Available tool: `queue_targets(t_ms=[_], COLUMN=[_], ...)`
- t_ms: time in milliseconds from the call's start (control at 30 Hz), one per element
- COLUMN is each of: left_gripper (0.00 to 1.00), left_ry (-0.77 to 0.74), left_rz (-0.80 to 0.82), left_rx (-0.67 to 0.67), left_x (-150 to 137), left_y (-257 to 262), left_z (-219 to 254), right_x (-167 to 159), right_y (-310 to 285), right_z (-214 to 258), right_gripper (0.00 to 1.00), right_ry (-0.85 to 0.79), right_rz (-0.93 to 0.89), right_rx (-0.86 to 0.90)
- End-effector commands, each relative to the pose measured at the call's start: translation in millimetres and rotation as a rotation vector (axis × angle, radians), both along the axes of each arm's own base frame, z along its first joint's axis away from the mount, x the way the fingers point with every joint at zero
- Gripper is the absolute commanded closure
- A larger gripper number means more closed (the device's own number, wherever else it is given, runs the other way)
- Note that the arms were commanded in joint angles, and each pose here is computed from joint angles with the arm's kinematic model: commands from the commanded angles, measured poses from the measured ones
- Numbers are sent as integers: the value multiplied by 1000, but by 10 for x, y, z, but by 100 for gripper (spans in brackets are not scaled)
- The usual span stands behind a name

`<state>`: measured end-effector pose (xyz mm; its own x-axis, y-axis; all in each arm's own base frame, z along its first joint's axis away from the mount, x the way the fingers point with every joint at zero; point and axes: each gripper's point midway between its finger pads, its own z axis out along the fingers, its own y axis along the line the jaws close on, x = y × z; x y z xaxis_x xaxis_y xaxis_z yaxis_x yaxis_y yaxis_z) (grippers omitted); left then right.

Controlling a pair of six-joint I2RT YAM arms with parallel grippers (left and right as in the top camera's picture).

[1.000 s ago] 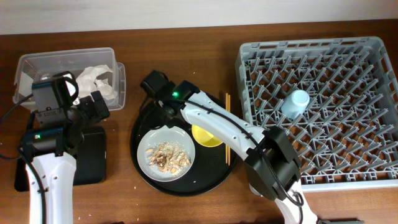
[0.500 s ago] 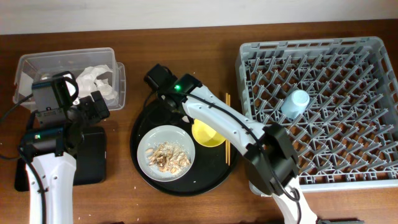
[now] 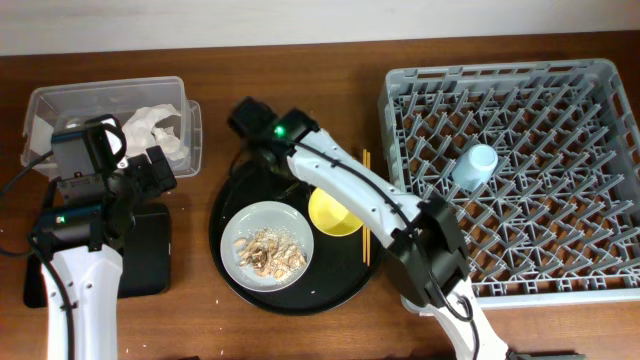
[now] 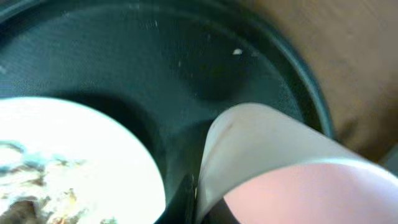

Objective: Sort waste into correct bins and load items into the dishwasher rack
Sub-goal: 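Lift the pink cup with the right gripper and carry it over the rack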

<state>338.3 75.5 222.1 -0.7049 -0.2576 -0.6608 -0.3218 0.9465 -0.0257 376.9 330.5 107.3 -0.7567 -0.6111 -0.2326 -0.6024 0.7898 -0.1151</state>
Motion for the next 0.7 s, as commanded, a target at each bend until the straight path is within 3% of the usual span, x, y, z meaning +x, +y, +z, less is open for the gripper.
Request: queue_targets(t_ms=[0,200,367,467,600,667], left_gripper=[1,1,1,1,1,1], left_ry=[-10,-10,-10,-10,-10,-10], left_rz=[-6,-6,-6,-6,-6,-5], left_rx=[2,3,2,2,2,2], left_x=[-3,-3,-3,-3,-3,-3], left_y=[5,6,5,5,5,6], left_z=[33,33,33,33,33,33], right_x=[73,99,-45,-142,-154,-214], right_y=[83,-756,-1452,-1909,-2734,-3007], right_z=[718,2052,2678,2511,1822,1490], right_gripper=[96,96,96,96,96,96], right_ry=[-95,-244,-301,-236,-26,116], right_rz=[-20,-153,-261,-360,-583,-617], right_rx=[94,212,348,272,135,176])
